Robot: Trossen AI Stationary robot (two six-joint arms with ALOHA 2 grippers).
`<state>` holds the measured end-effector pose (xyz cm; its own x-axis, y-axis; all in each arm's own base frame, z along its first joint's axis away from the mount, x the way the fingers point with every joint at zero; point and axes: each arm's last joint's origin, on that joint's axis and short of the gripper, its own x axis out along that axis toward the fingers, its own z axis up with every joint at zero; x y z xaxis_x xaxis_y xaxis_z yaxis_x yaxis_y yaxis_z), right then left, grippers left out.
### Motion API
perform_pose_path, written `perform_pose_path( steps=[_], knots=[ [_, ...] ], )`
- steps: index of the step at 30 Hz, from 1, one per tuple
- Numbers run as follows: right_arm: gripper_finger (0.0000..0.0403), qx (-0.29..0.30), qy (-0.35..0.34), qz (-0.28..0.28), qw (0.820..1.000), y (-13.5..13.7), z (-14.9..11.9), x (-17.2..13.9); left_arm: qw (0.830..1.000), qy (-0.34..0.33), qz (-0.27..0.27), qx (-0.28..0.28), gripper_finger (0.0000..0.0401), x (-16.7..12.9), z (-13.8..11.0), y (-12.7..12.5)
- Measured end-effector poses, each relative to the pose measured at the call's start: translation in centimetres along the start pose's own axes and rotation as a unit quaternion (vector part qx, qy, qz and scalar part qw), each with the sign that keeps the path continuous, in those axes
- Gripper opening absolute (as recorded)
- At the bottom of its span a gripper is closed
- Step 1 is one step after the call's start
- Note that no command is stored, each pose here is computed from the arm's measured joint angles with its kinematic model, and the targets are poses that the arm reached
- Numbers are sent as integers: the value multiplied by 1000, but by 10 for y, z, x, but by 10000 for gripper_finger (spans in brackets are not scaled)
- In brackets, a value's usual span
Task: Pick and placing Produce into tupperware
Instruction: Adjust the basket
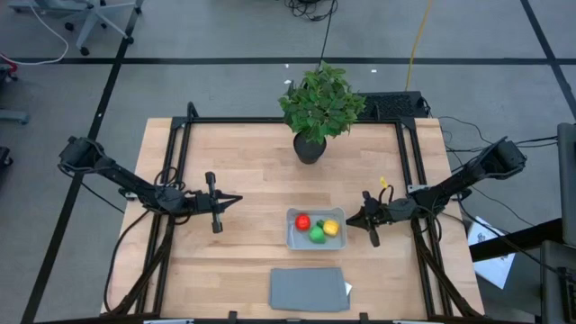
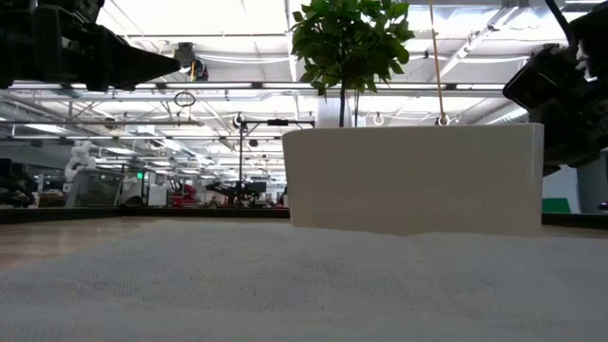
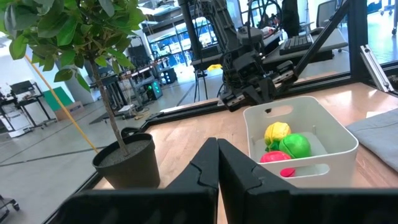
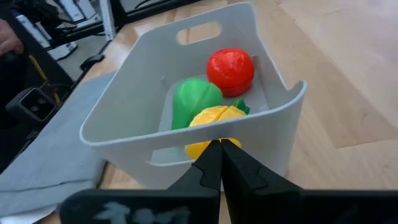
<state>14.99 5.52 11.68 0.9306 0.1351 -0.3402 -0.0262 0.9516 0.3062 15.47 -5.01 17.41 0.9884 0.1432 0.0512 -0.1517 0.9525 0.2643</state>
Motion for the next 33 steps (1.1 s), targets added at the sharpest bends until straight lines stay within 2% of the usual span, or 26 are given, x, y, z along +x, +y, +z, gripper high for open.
perform_pose_path(
  steps=[6, 28, 33],
  knots=[
    [0, 3, 6, 13, 1000, 1, 0, 0, 1000, 0, 0, -2, 1, 0, 0, 0],
    [0, 10, 30, 4, 999, -1, -5, 0, 1000, 3, -1, -18, 1, 0, -1, 0],
    [0, 6, 30, 4, 1000, -1, -5, 0, 1000, 8, -19, -2, 1, 0, -2, -2]
  ],
)
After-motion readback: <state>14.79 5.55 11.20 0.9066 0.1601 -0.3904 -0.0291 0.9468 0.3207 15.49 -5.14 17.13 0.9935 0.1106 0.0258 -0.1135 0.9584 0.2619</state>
